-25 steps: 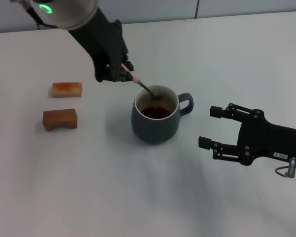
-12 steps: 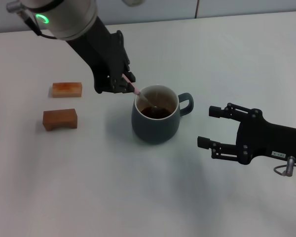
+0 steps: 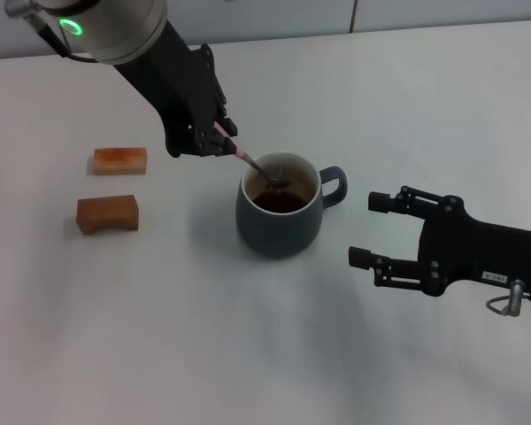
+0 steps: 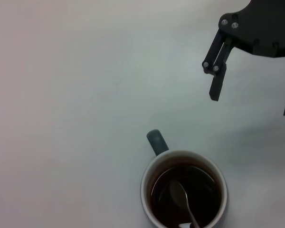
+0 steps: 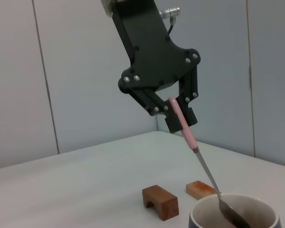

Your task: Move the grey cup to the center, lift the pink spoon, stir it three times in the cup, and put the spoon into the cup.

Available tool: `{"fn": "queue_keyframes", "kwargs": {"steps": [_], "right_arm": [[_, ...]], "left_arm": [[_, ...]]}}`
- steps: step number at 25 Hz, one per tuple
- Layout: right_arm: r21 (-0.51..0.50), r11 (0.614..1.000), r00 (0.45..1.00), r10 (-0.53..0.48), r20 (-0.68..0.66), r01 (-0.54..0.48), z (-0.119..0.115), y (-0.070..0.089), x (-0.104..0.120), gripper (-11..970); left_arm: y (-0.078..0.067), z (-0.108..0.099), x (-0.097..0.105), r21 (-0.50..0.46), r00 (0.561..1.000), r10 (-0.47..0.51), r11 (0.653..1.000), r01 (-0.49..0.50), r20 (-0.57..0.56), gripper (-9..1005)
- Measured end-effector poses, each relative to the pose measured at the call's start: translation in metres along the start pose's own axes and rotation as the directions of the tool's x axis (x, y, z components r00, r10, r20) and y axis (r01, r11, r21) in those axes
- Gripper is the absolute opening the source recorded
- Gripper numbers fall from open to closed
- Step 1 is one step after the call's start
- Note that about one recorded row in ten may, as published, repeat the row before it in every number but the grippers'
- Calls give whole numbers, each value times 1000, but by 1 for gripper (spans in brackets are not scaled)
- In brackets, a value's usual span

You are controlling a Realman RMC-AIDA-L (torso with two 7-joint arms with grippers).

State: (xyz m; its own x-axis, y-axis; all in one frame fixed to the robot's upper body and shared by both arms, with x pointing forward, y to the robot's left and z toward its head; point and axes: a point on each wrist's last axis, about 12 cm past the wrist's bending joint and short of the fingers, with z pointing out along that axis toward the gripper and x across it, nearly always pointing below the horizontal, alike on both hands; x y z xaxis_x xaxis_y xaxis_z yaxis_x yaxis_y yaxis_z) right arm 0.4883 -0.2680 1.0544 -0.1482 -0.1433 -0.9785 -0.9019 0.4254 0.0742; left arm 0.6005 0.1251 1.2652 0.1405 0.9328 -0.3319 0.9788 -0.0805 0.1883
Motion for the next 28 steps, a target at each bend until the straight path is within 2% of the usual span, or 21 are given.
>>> {"fn": "queue_keyframes", "kwargs": {"steps": [8, 13, 14, 15, 17, 18, 19, 20, 24, 26, 28], "right_arm": [[-2, 1000, 1000, 9, -9, -9, -1, 1, 2, 805], [3, 1000, 1000, 12, -9, -12, -3, 1, 2, 805], [6, 1000, 1000, 12, -8, -12, -3, 1, 2, 805], [6, 1000, 1000, 12, -8, -12, -3, 1, 2, 805], [8, 1000, 1000, 11, -8, -11, -4, 0, 2, 806], [9, 1000, 1000, 10, -8, -10, -4, 0, 2, 806], [8, 1000, 1000, 9, -7, -9, -4, 0, 2, 806], [8, 1000, 1000, 9, -7, -9, -4, 0, 2, 806], [8, 1000, 1000, 4, -4, -4, -5, 0, 1, 806], [8, 1000, 1000, 3, -4, -3, -5, 0, 0, 806], [6, 1000, 1000, 2, -3, -2, -5, 0, 0, 806]], "left_arm": [[-1, -1, -5, 8, 999, -4, 1000, 4, 51, 242], [2, -10, 0, -12, 991, -33, 999, 35, 128, 418], [3, -28, 13, -49, 957, -60, 996, 77, 285, 453], [3, -28, 13, -49, 957, -60, 996, 77, 285, 495], [1, -38, 26, -71, 920, -76, 991, 112, 384, 578], [0, -42, 35, -77, 899, -90, 988, 136, 428, 619], [-4, -50, 53, -83, 859, -109, 981, 173, 501, 661], [-4, -50, 53, -83, 859, -109, 981, 173, 501, 695], [-20, -55, 96, -83, 768, -143, 965, 248, 625, 829], [-36, -53, 129, -112, 708, -157, 942, 318, 688, 829], [-42, -49, 142, -122, 692, -173, 927, 355, 701, 829]]}}
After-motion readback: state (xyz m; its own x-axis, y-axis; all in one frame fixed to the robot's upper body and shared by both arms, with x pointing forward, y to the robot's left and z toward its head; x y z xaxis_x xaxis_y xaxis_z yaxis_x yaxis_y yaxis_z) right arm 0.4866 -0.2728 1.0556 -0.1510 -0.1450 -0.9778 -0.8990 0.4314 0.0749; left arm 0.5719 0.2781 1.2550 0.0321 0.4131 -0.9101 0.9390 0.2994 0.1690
